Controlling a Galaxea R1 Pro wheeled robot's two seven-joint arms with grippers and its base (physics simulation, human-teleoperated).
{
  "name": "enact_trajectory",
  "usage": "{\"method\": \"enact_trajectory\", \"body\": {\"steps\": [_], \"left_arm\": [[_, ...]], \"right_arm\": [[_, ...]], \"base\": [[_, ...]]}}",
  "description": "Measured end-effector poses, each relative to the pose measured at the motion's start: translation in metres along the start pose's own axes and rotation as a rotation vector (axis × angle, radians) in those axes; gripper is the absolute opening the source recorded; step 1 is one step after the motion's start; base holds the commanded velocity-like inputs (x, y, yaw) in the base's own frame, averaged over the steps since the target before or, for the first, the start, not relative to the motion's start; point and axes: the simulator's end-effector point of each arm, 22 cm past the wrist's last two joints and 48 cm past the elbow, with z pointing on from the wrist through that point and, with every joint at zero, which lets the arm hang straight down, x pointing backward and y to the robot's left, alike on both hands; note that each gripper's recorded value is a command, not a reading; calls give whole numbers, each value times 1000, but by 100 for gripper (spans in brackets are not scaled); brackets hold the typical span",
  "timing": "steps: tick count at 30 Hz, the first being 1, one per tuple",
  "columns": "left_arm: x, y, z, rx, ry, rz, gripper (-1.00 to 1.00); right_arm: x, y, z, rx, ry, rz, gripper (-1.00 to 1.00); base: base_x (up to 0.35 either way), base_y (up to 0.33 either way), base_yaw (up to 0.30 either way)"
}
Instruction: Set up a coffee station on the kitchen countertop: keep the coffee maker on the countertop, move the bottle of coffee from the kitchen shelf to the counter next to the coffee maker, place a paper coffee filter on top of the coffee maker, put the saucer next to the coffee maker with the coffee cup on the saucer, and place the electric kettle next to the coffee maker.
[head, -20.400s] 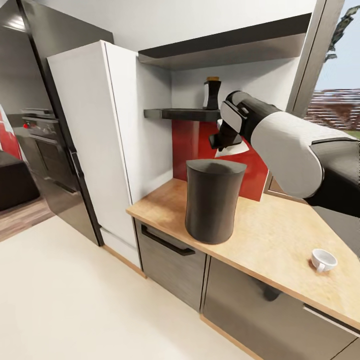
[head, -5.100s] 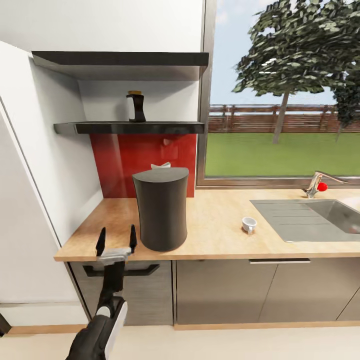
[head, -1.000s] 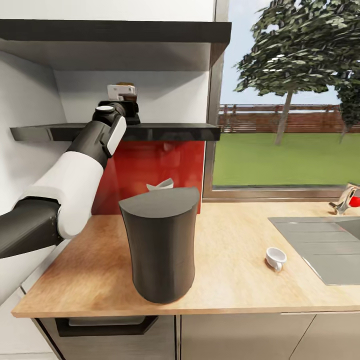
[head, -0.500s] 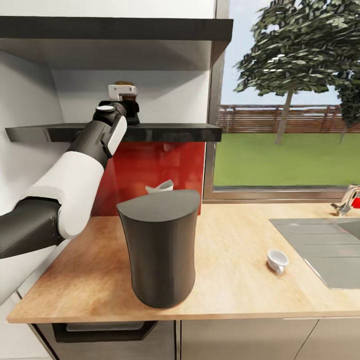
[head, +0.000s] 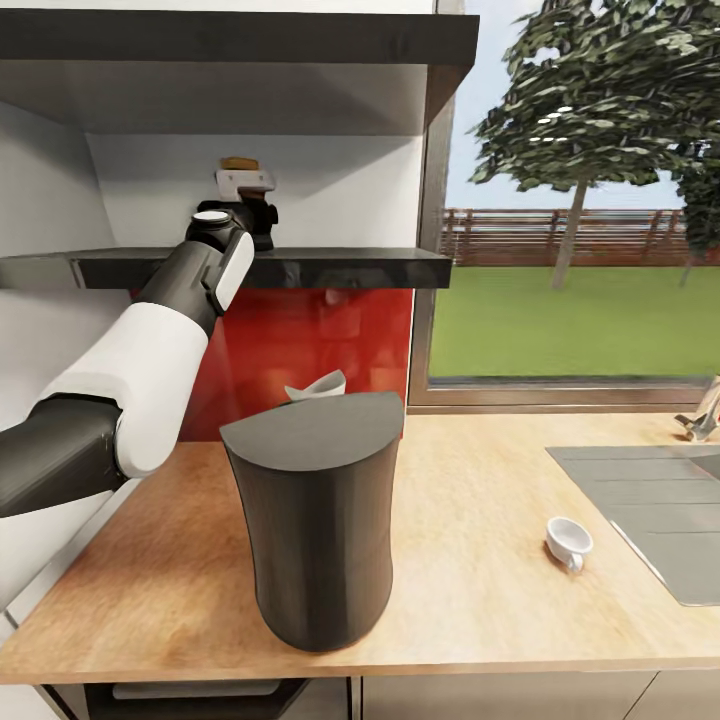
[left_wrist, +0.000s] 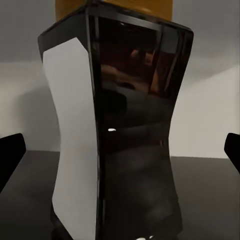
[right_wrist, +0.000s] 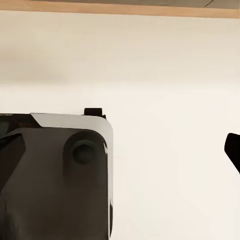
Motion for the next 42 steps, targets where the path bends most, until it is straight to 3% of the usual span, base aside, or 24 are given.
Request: {"method": "enact_trajectory", "body": {"steps": [18, 27, 33, 40, 41, 42], "left_arm": [[-22, 2, -4, -2, -47, -12, 100], [-19, 5, -4, -5, -43, -12, 100], [2, 5, -8, -3, -12, -15, 100], [-2, 7, -13, -2, -29, -21, 100], [-2, 7, -13, -3, -28, -20, -100], [-2, 8, -12, -4, -27, -20, -100]], "right_arm": [[0, 0, 0, 0, 0, 0, 100], [0, 0, 0, 0, 0, 0, 100], [0, 0, -1, 0, -4, 0, 100], [1, 0, -2, 0, -7, 1, 100], [1, 0, -2, 0, -7, 1, 100], [1, 0, -2, 0, -7, 1, 100]], "base": [[84, 0, 0], [39, 0, 0], [195, 0, 0], [23, 0, 0], [2, 0, 0], [0, 0, 0]]}}
